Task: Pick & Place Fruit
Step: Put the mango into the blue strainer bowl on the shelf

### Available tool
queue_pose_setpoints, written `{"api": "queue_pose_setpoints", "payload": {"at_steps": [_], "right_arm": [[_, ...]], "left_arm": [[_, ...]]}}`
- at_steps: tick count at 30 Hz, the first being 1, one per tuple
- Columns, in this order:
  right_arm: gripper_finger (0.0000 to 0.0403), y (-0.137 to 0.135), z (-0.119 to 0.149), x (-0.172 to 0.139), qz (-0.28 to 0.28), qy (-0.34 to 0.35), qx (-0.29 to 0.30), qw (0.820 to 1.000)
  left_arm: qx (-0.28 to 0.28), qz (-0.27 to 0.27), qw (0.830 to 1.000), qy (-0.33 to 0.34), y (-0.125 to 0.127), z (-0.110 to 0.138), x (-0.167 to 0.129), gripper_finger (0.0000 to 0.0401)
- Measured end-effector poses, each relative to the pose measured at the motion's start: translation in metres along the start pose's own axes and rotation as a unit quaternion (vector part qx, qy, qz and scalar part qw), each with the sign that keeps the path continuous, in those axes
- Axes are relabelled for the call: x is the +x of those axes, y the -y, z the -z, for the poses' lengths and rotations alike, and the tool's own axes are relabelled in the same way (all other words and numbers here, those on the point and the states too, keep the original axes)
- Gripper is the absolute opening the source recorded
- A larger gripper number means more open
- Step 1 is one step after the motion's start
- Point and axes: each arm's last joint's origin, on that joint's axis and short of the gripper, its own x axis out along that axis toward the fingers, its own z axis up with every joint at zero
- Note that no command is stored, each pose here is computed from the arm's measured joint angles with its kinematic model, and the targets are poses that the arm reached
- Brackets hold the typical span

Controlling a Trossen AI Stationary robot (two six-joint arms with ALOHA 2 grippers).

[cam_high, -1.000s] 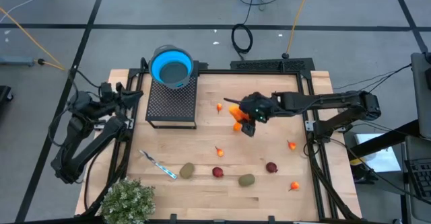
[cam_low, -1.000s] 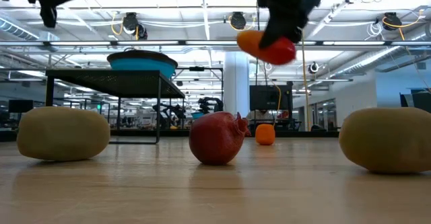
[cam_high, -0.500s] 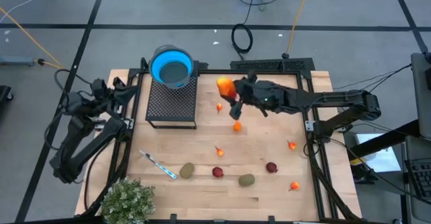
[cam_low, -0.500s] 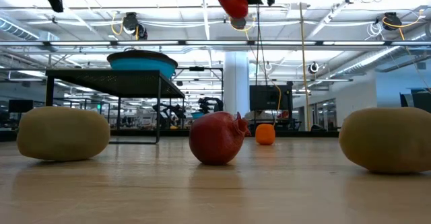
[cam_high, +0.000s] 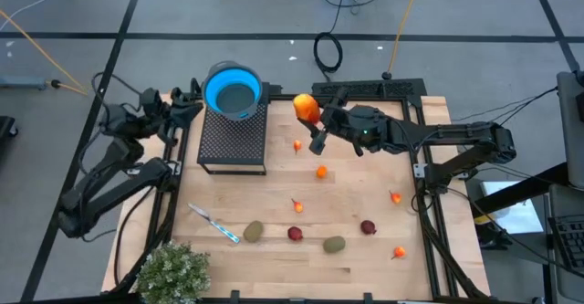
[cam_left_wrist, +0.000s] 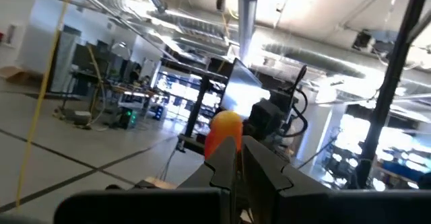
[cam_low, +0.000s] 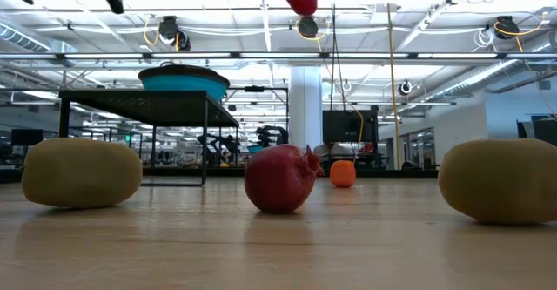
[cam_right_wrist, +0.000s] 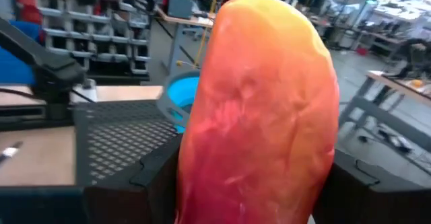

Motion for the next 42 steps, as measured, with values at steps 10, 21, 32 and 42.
{"api": "queue_pose_setpoints", "payload": {"at_steps": [10,21,32,42], "right_arm": [[0.0240,0.010,0.001,0.004,0.021,-0.003,-0.033,0.999],[0.0240,0.010,0.001,0.004,0.022,-0.003,-0.097,0.995],[0.0241,0.011,-0.013,-0.010,0.024,0.035,-0.159,0.986],[0.0240,0.014,-0.016,-0.016,0.063,0.024,-0.170,0.983]], "left_arm": [[0.028,0.023,0.999,-0.028,-0.003,-0.012,0.051,0.0024],[0.003,0.028,0.996,-0.081,-0.005,0.000,0.127,0.0024],[0.015,0.061,0.993,-0.098,0.001,0.001,0.184,0.0024],[0.068,0.055,0.988,-0.131,0.012,0.004,0.224,0.0033]]}}
